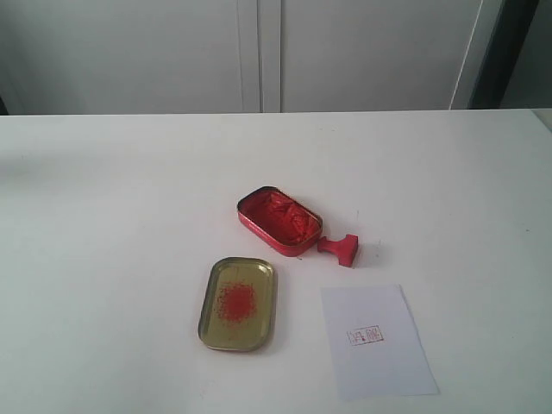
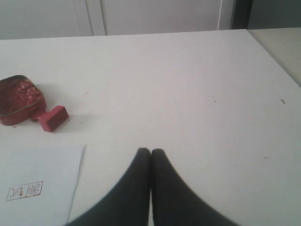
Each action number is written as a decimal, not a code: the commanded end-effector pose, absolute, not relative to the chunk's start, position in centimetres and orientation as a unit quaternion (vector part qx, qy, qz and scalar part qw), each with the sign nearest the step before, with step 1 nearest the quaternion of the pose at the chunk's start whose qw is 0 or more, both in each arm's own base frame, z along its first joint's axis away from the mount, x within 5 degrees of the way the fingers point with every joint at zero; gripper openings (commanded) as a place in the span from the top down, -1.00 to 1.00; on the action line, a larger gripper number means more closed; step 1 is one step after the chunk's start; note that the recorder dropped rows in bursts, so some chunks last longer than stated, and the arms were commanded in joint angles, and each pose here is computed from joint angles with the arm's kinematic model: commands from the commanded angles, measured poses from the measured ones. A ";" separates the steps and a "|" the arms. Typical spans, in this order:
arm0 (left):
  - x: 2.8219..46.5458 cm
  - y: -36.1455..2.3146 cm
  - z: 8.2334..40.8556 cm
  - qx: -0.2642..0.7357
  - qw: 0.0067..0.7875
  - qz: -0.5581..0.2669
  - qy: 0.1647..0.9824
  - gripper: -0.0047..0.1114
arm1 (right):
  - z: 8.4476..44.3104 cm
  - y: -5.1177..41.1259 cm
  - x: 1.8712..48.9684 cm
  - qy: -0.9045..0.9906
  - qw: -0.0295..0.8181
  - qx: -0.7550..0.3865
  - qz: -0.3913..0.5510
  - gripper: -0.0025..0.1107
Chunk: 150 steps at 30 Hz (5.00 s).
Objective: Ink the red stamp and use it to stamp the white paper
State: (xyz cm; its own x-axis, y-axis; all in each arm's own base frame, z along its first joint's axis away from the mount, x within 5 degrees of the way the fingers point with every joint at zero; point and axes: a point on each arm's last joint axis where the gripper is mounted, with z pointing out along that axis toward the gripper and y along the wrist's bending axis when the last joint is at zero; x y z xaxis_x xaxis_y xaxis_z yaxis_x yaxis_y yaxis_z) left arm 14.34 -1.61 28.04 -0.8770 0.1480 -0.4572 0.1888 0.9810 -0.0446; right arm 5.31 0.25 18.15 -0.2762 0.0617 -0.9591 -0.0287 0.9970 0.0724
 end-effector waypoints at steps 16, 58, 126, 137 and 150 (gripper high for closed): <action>7.8 -0.8 24.8 0.092 0.352 -0.009 0.931 0.92 | 18.2 0.2 5.3 0.794 0.607 0.010 0.033 0.96; 4.6 -0.4 16.1 0.073 0.517 0.009 0.853 0.92 | 18.2 0.2 5.3 0.794 0.607 0.010 0.033 0.96; 4.7 -0.4 15.6 0.072 0.518 0.007 0.852 0.92 | 18.2 0.2 5.3 0.794 0.607 0.010 0.033 0.96; 4.7 -0.4 15.6 0.072 0.518 0.007 0.852 0.92 | 18.2 0.2 5.3 0.794 0.607 0.010 0.033 0.96; 4.7 -0.4 15.6 0.072 0.518 0.007 0.852 0.92 | 18.2 0.2 5.3 0.794 0.607 0.010 0.033 0.96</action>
State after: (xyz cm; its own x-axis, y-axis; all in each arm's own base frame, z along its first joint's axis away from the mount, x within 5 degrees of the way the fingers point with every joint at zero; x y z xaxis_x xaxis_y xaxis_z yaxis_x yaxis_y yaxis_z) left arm 4.78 -0.41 16.05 -0.4344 0.1421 -0.8894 0.1186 0.9879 0.1000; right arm 5.31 0.25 18.15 -0.2762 0.0617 -0.9591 -0.0287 0.9970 0.0724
